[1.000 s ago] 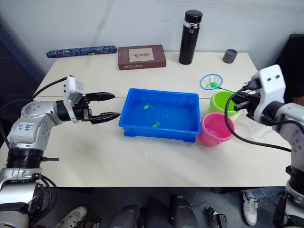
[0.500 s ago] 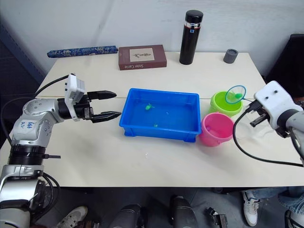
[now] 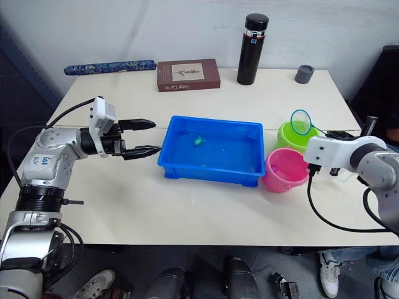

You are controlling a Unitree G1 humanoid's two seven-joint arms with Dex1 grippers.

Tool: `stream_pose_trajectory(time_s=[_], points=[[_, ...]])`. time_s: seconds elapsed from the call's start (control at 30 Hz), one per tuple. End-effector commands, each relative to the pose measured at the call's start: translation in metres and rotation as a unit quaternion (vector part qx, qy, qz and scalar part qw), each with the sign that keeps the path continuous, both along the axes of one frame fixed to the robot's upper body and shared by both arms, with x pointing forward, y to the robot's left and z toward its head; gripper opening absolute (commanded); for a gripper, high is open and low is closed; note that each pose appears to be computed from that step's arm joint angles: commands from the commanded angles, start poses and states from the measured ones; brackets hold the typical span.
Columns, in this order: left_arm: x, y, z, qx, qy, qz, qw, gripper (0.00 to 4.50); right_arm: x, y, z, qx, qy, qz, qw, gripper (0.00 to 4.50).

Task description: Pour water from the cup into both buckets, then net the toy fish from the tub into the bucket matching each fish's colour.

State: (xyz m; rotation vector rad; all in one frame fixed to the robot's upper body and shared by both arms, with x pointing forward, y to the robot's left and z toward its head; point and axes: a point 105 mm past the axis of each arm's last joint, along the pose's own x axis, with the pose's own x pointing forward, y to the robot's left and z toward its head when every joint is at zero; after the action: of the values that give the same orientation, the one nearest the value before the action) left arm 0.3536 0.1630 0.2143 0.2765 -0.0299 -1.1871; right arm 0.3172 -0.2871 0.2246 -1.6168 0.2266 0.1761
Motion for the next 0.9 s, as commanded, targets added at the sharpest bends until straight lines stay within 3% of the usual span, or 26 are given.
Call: stream_pose_trajectory(time_s=[0.03,0.2,0.33,0.57,0.7,0.9], points=[[-0.001,-0.002,0.011,-0.001,-0.024,-0.007,1.000,4.48,-0.003,-0.005,0.020,-0.015,-0.033,-0.003,0.999,0.00],[-0.003,0.002,0.011,-0.002,-0.022,-0.002,1.000,4.48,-0.007,0.002,0.039,0.042,-0.060,0.006,0.997,0.00],[-0.004,0.016,0.011,-0.003,-0.017,0.021,1.000,4.48,-0.010,0.029,0.058,0.179,-0.048,0.056,0.981,0.00],[-0.016,0.048,0.001,0.008,0.004,0.067,0.998,4.48,-0.004,0.084,0.035,0.260,0.094,0.168,0.946,0.00],[-0.029,0.066,-0.005,0.015,0.017,0.097,0.995,4.48,0.008,0.113,0.005,0.247,0.166,0.214,0.930,0.00],[-0.041,0.069,-0.007,0.012,0.017,0.117,0.993,4.48,0.016,0.128,-0.016,0.229,0.212,0.235,0.921,0.00]])
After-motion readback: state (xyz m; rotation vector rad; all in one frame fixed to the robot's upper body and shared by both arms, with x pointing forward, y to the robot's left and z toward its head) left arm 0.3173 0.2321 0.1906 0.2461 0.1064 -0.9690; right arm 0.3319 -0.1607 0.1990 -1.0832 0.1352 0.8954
